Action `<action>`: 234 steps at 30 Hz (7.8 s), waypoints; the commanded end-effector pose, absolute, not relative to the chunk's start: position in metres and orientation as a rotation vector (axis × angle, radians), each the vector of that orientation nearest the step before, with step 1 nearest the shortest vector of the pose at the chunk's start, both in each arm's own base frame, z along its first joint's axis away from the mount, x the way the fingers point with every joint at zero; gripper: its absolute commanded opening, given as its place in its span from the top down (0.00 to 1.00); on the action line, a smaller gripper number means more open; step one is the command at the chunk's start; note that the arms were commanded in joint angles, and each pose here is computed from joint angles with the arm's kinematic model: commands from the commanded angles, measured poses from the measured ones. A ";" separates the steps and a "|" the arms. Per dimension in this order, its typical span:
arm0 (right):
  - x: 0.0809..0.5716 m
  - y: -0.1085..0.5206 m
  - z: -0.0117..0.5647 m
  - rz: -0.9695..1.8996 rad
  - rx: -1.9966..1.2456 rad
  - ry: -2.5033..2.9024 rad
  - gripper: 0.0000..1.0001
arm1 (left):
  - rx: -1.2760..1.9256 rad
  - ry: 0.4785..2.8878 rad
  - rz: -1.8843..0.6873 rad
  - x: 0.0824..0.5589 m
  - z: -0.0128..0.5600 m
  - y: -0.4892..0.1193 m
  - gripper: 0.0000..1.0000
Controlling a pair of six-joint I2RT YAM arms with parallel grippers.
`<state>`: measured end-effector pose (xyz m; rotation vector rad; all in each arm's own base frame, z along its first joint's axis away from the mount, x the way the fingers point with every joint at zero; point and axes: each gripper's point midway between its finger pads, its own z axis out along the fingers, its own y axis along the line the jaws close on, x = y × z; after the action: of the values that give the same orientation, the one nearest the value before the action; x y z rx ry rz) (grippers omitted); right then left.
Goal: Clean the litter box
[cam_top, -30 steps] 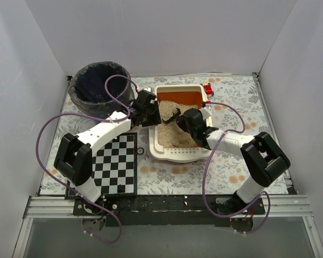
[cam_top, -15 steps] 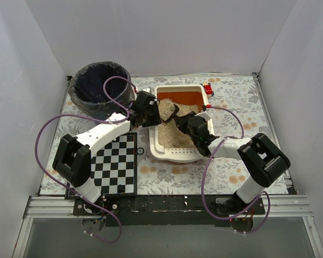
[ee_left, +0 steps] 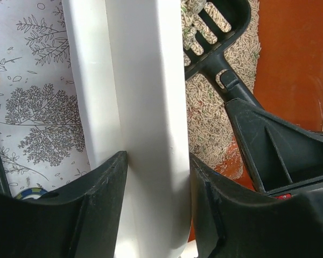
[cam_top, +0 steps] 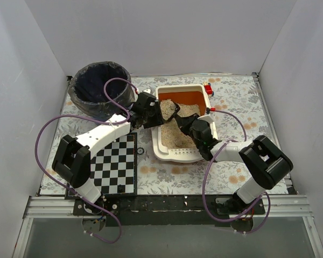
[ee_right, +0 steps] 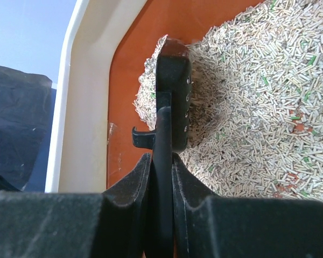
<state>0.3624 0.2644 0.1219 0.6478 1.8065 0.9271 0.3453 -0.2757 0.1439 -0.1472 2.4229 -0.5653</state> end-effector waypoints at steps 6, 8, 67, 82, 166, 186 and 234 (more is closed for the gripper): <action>0.366 0.234 0.113 0.980 0.940 1.695 0.99 | -0.141 2.501 -0.538 0.328 0.124 -0.269 0.41; 0.365 0.235 0.113 0.984 0.941 1.698 0.99 | -0.144 2.488 -0.554 0.330 0.128 -0.271 0.41; 0.312 0.172 0.229 1.085 0.958 1.401 0.99 | -0.095 2.288 -0.713 0.307 0.201 -0.258 0.02; 0.298 0.170 0.244 1.218 0.936 1.310 0.99 | -0.101 2.276 -0.717 0.304 0.203 -0.255 0.02; 0.289 0.176 0.275 1.264 0.795 1.305 0.99 | -0.116 2.183 -0.772 0.298 0.221 -0.250 0.02; 0.289 0.185 0.278 1.240 0.688 1.354 0.99 | -0.149 2.171 -0.754 0.297 0.223 -0.243 0.02; 0.299 0.187 0.265 1.186 0.677 1.426 0.99 | -0.140 2.162 -0.769 0.293 0.224 -0.241 0.02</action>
<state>0.2958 0.1843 0.2216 0.7641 1.5328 1.1473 0.2903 -0.2434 0.2114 -0.1362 2.2076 -0.7510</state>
